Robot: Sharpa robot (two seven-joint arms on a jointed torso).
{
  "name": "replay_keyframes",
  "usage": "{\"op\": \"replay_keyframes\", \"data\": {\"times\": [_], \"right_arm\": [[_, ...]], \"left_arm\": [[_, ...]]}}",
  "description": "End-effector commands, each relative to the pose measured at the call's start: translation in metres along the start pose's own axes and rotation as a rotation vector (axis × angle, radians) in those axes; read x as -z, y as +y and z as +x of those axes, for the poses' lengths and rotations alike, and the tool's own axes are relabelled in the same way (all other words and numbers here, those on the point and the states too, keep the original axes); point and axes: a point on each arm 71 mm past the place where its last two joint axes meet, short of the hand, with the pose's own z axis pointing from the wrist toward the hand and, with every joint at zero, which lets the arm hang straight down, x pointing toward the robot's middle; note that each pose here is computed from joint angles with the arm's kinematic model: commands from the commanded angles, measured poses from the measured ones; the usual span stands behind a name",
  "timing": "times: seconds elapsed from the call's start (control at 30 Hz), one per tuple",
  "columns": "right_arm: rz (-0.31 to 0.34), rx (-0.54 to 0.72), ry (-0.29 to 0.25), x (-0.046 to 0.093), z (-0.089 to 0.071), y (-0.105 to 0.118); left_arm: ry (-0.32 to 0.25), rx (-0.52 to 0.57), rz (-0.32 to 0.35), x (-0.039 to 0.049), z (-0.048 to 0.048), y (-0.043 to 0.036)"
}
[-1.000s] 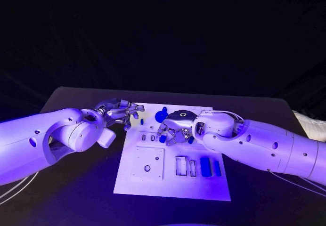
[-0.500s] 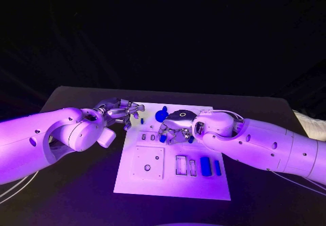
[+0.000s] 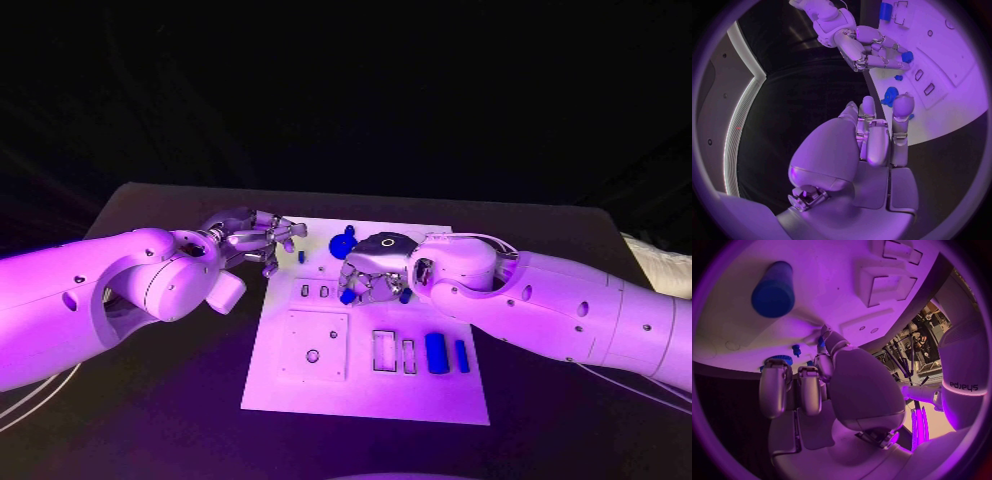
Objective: Assemble the parts on the task board
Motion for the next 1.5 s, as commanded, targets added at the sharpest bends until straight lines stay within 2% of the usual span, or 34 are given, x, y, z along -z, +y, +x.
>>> {"op": "replay_keyframes", "data": {"times": [0.03,1.5], "right_arm": [[-0.007,0.005,0.004,0.0001,0.0025,0.0007],[0.028,-0.007,0.014,0.0,0.009,0.0004]], "left_arm": [[0.021,-0.01,0.004,-0.0005,0.0023,-0.0007],[0.032,-0.017,-0.006,-0.0014,0.0031,0.0002]]}}
